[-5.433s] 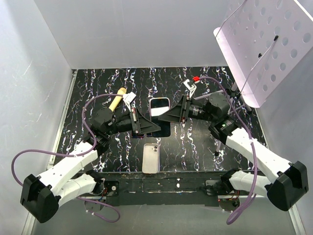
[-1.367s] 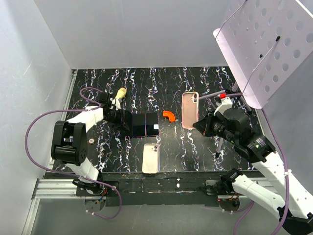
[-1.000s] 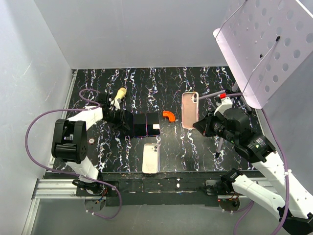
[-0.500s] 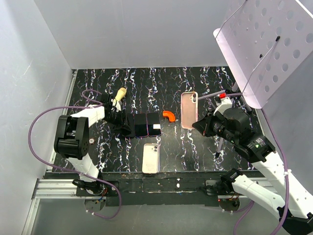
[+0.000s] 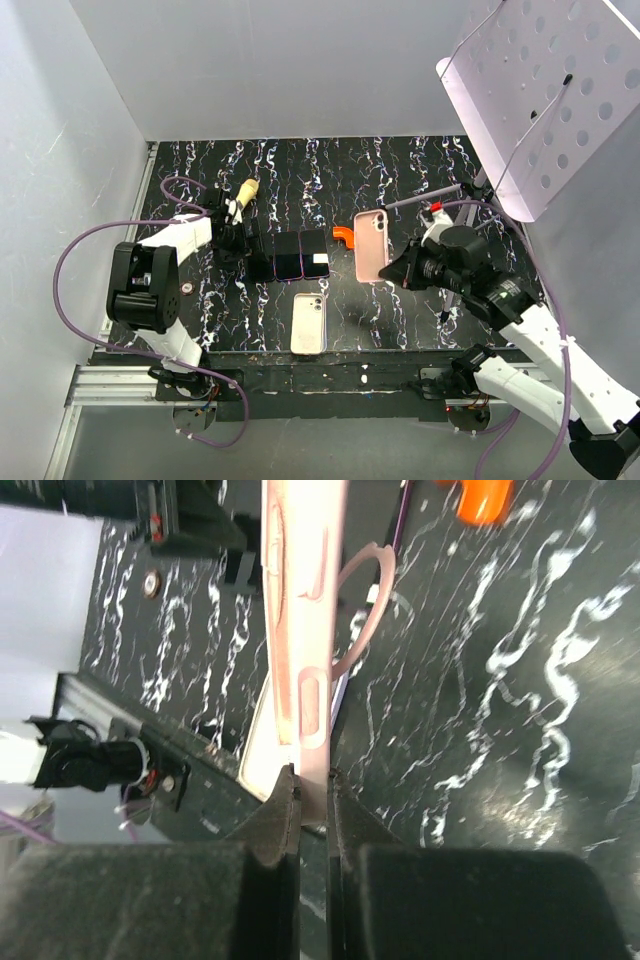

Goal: Take the phone out of the phone case
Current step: Place the phone case at the center of the board.

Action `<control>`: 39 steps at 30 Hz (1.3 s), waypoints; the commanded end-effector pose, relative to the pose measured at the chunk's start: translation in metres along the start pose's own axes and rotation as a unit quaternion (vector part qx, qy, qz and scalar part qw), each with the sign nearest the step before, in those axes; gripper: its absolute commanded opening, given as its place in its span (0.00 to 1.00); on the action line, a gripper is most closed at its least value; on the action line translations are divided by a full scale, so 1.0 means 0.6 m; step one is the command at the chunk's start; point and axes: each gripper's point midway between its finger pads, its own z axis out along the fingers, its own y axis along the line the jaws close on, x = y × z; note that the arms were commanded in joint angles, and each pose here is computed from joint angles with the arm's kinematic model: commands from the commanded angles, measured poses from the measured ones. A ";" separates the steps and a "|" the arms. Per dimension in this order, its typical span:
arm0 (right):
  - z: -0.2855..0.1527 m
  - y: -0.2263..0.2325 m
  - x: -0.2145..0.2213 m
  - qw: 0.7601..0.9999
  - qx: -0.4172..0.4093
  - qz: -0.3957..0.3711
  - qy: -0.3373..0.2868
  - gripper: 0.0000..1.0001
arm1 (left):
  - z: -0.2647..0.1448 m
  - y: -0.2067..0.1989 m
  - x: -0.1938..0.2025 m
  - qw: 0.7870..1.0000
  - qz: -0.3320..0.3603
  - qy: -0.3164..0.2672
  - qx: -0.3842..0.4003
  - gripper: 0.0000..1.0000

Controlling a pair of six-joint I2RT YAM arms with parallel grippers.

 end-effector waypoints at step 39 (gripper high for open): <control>0.145 0.163 0.269 0.912 -0.143 0.336 0.189 0.01 | -0.150 -0.059 -0.042 0.981 0.070 -0.177 0.048 0.98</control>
